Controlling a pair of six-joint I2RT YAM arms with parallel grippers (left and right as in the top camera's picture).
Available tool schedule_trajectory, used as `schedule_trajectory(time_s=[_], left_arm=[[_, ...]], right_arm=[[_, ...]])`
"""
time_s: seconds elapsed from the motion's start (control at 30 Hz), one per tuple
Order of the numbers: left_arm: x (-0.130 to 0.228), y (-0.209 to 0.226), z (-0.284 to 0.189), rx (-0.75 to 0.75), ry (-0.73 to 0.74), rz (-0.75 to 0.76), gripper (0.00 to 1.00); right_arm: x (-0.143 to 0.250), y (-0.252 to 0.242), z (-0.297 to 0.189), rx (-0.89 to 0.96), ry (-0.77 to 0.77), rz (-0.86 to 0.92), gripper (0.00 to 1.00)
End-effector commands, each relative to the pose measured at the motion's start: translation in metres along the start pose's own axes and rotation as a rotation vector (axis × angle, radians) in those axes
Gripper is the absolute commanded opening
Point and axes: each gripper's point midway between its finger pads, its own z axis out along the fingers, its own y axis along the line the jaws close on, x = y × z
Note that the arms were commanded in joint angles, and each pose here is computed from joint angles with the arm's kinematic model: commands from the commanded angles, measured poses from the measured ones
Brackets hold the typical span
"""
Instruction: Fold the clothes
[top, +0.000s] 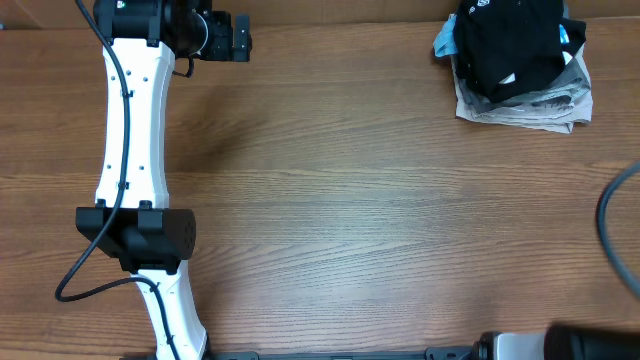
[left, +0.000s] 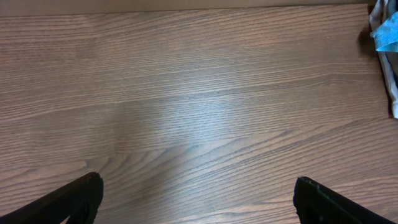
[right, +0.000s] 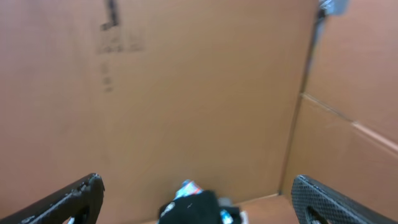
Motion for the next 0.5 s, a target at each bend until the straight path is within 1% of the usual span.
schedule_trajectory(time_s=[0.0, 0.13, 0.2, 0.23, 0.33, 0.47], left_arm=[[-0.002, 0.002, -0.006, -0.008, -0.012, 0.021, 1.0], [-0.002, 0.002, -0.006, -0.008, -0.012, 0.021, 1.0], [-0.002, 0.002, -0.006, -0.008, -0.012, 0.021, 1.0], [-0.002, 0.002, -0.006, -0.008, -0.012, 0.021, 1.0], [-0.002, 0.002, -0.006, -0.008, -0.012, 0.021, 1.0], [-0.002, 0.002, -0.006, -0.008, -0.012, 0.021, 1.0]], right_arm=[[0.012, 0.012, -0.019, -0.061, 0.014, 0.019, 1.0], [0.054, 0.017, -0.011, -0.075, 0.046, 0.083, 1.0], [0.081, 0.02, -0.005, -0.086, 0.042, 0.125, 1.0], [0.107, 0.023, 0.0, -0.096, 0.028, 0.155, 1.0], [0.151, 0.032, 0.003, -0.148, -0.01, 0.166, 1.0], [0.23, 0.043, 0.002, -0.226, -0.042, 0.168, 1.0]])
